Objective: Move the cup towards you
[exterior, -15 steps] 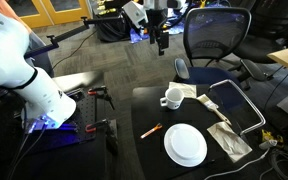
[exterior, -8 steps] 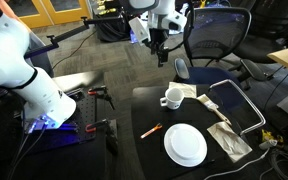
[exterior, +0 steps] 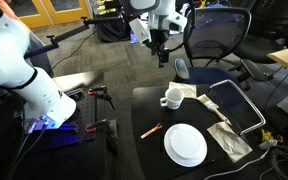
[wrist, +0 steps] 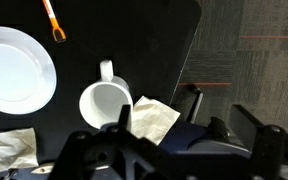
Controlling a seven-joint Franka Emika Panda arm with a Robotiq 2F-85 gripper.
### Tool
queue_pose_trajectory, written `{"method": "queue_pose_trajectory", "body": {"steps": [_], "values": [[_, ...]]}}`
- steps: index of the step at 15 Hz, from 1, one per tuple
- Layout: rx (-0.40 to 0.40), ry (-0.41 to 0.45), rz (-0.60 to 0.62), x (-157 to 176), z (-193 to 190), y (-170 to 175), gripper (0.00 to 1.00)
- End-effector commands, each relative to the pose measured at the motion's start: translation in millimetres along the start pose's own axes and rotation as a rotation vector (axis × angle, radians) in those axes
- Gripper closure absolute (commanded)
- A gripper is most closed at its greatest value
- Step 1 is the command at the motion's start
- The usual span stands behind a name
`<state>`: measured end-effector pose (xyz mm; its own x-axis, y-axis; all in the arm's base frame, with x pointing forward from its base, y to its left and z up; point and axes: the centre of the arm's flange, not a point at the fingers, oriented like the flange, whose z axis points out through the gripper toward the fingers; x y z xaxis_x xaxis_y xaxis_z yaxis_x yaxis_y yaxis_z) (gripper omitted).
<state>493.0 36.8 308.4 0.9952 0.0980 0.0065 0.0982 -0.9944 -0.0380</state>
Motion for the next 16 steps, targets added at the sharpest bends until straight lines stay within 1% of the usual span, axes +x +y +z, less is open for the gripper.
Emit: {"method": "queue_pose_trajectory", "body": {"steps": [1, 4, 7, 9, 12, 16], "values": [[-0.038, 0.054, -0.018, 17, 16, 11, 0.00], [-0.042, 0.095, -0.037, 27, 38, 23, 0.00], [-0.041, 0.119, -0.023, 33, 66, 37, 0.00], [-0.033, 0.121, -0.006, 36, 84, 45, 0.00], [-0.024, 0.101, 0.015, 42, 107, 54, 0.00], [-0.004, 0.075, 0.026, 52, 125, 57, 0.00]]}}
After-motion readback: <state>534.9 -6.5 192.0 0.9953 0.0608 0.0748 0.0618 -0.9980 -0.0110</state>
